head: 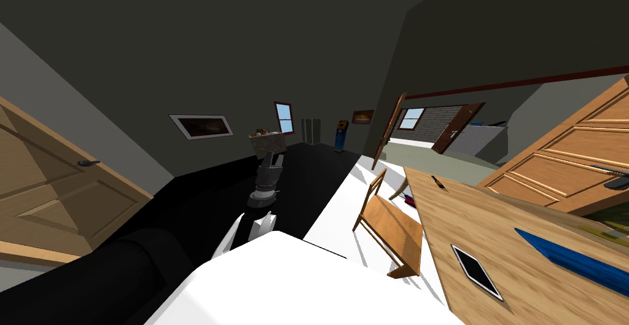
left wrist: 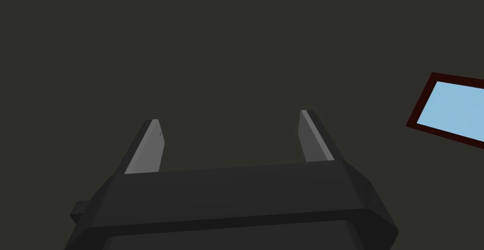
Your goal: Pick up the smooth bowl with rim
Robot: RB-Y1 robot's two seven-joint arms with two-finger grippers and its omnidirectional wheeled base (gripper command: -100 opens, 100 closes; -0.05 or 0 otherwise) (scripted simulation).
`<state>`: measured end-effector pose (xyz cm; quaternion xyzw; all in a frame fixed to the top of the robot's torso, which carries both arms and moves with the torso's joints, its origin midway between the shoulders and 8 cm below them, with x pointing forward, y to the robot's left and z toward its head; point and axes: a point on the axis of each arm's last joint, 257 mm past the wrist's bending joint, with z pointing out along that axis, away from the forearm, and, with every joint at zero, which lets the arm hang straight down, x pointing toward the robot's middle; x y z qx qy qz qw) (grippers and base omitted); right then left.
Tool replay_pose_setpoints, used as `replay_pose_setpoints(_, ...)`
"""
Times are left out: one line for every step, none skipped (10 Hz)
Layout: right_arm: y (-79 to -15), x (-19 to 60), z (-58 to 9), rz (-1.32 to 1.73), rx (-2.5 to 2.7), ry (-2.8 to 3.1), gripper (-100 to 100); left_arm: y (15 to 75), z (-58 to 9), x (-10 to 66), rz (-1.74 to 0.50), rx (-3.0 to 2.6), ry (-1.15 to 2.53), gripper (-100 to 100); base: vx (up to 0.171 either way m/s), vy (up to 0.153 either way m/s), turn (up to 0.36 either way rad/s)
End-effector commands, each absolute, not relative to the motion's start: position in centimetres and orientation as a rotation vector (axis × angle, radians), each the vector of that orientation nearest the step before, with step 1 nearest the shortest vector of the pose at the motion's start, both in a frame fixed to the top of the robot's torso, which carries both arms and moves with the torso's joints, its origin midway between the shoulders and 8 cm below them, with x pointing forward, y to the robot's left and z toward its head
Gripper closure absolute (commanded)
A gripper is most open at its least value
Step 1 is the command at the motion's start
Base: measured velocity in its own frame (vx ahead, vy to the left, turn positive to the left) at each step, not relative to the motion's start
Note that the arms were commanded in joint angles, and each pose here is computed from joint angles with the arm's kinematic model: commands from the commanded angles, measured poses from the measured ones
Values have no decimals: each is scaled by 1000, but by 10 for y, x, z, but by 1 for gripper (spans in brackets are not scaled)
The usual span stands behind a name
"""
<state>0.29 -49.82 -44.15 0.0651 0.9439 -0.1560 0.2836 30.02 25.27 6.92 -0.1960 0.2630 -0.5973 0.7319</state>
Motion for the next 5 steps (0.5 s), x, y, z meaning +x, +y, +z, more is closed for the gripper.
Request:
replay_pose_setpoints(-496, 1, -433, -418, 165, 2527, 100, 253, 69, 300, -1314, -431, 579, 0, 7, 4, -75)
replay_pose_setpoints(-495, 0, -429, -418, 158, 2527, 100, 253, 69, 300, -1314, -431, 579, 0, 10, 12, -91)
replay_pose_setpoints(-493, -2, -425, -417, 152, 2528, 100, 253, 69, 300, -1314, -431, 579, 0, 8, 13, -52)
replay_pose_setpoints(-494, -1, -426, -417, 156, 2528, 100, 253, 69, 300, -1314, -431, 579, 0, 2, 6, -10)
replay_pose_setpoints(-494, -1, -426, -417, 157, 2529, 0, 253, 69, 300, -1314, -431, 579, 0, 0, 0, 0)
